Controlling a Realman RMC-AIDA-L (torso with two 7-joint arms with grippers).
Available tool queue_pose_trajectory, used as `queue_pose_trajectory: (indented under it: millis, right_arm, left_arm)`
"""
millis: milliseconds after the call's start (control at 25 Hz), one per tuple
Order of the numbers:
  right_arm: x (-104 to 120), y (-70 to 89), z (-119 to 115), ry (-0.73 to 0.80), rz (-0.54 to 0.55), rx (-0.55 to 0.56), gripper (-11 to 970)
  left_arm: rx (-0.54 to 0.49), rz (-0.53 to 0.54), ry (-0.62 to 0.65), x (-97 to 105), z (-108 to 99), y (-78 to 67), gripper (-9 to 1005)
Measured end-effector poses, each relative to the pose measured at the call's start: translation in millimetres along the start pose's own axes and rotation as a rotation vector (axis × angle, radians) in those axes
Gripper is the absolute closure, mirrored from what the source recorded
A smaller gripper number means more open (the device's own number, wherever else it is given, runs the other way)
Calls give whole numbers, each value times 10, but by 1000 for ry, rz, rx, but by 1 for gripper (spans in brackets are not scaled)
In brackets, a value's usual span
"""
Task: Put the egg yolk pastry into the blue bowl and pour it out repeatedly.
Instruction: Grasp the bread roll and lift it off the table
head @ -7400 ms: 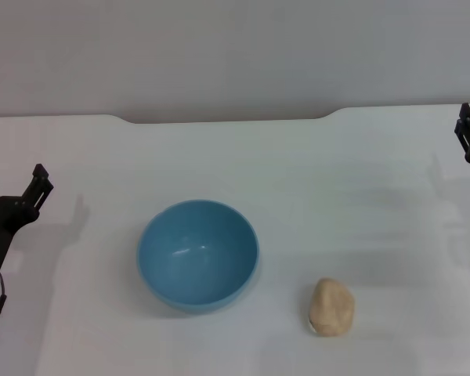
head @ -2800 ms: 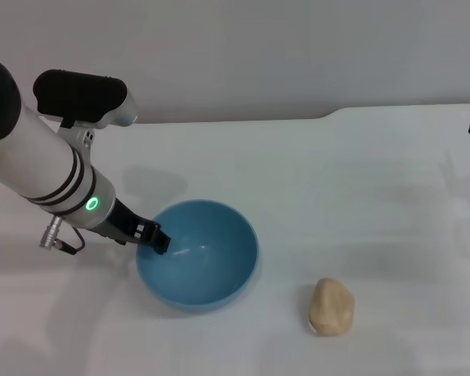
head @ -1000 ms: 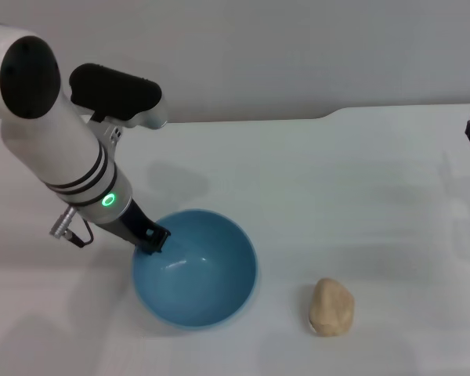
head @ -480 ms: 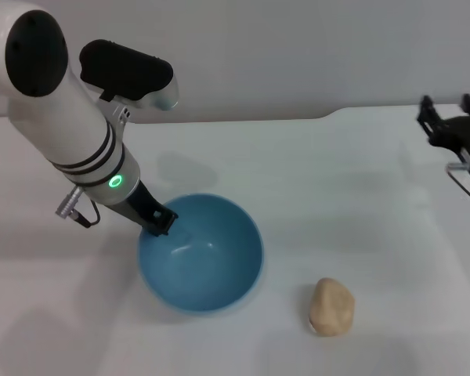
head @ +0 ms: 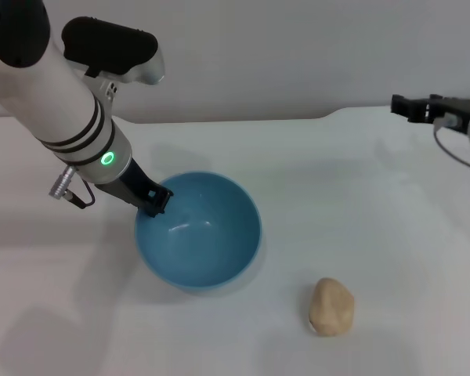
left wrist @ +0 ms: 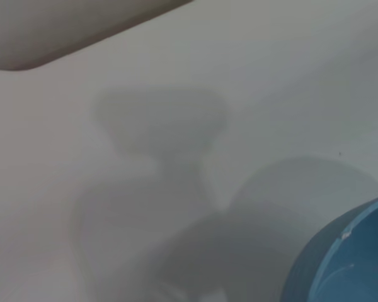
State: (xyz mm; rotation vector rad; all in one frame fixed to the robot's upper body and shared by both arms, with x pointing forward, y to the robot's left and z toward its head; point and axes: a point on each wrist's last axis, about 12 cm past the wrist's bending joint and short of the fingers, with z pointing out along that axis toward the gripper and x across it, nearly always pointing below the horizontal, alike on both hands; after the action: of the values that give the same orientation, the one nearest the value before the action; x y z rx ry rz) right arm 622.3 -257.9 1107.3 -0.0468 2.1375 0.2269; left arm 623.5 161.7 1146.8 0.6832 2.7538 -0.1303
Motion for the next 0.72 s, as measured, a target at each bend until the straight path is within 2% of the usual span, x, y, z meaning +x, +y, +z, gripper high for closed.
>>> queue_pose_trajectory:
  millis: [160, 280, 440, 720]
  right_arm:
    - [-223, 25, -147, 201, -28, -41, 334]
    - [-322, 120, -258, 369, -67, -189, 334]
    - [-299, 245, -300, 446, -101, -281, 334]
    - [-130, 606, -305, 561, -204, -414, 335]
  left_arm:
    - [-1, 3, -2, -7, -5, -1, 981]
    - [-1, 9, -1, -7, -2, -12, 981]
    - [-2, 10, 0, 1, 4, -12, 981]
    - [-2, 3, -1, 18, 16, 4, 981]
